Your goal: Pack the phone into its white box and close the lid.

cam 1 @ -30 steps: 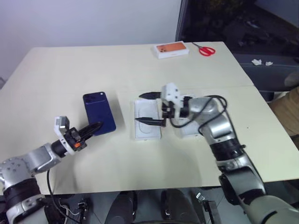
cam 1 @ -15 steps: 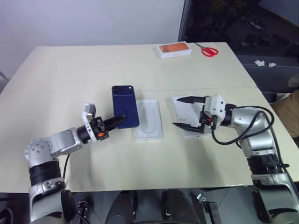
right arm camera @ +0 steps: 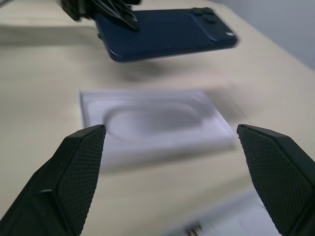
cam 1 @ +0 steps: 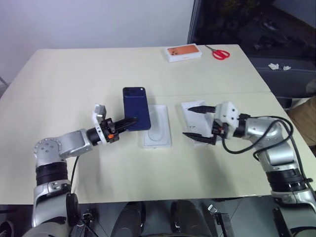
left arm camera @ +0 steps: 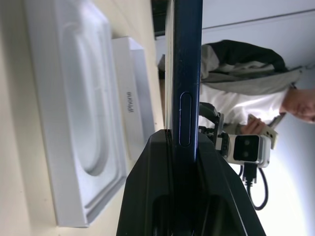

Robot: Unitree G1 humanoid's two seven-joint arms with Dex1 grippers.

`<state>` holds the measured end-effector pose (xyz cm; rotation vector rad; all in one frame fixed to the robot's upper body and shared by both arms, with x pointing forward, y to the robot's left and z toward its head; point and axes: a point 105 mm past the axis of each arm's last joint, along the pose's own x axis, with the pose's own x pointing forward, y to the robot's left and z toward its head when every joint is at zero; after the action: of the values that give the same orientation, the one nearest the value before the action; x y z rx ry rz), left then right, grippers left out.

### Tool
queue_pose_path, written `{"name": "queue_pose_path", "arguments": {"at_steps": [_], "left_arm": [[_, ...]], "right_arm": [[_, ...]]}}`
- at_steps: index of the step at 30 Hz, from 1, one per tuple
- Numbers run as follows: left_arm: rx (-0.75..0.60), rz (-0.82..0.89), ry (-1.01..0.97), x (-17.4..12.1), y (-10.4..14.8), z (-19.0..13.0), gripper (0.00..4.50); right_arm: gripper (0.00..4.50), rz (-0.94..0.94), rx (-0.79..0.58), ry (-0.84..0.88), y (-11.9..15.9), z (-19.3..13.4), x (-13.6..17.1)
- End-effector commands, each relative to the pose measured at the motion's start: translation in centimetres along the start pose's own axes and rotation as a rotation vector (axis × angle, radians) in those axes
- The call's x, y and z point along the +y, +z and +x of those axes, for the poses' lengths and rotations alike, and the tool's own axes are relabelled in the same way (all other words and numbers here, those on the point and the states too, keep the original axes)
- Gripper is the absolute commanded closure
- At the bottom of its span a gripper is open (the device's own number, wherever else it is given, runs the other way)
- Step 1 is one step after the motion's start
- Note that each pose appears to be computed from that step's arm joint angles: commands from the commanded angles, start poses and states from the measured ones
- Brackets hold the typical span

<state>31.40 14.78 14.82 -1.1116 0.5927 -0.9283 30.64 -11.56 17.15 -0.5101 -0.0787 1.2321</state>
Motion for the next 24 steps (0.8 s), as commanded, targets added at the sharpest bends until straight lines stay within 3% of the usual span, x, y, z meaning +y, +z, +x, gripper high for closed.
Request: {"name": "queue_pose_path", "arguments": {"at_steps": [1,11,20,23,24], "left_arm": [[-0.058,0.107,-0.038,-1.9,1.5,-2.2,4.50],[-0.118,0.135,0.046,-0.8,1.6,-5.8,4.50],[-0.135,0.149,0.032,-1.1,1.1,-5.6,4.50],[-0.139,0.148,0.034,-1.0,1.1,-5.5,4.50],[-0.140,0.148,0.034,-1.0,1.1,-5.5,4.50]], "right_arm": [[0.04,-0.005,0.037,0.104,1.2,2.4,1.8],[0.04,0.055,0.190,0.163,-1.5,7.6,3.4],[0.04,0.028,0.262,0.240,-3.4,7.9,5.0],[0.89,0.025,0.265,0.235,-3.5,7.9,4.9],[1.37,0.023,0.265,0.238,-3.6,7.9,4.9]]}}
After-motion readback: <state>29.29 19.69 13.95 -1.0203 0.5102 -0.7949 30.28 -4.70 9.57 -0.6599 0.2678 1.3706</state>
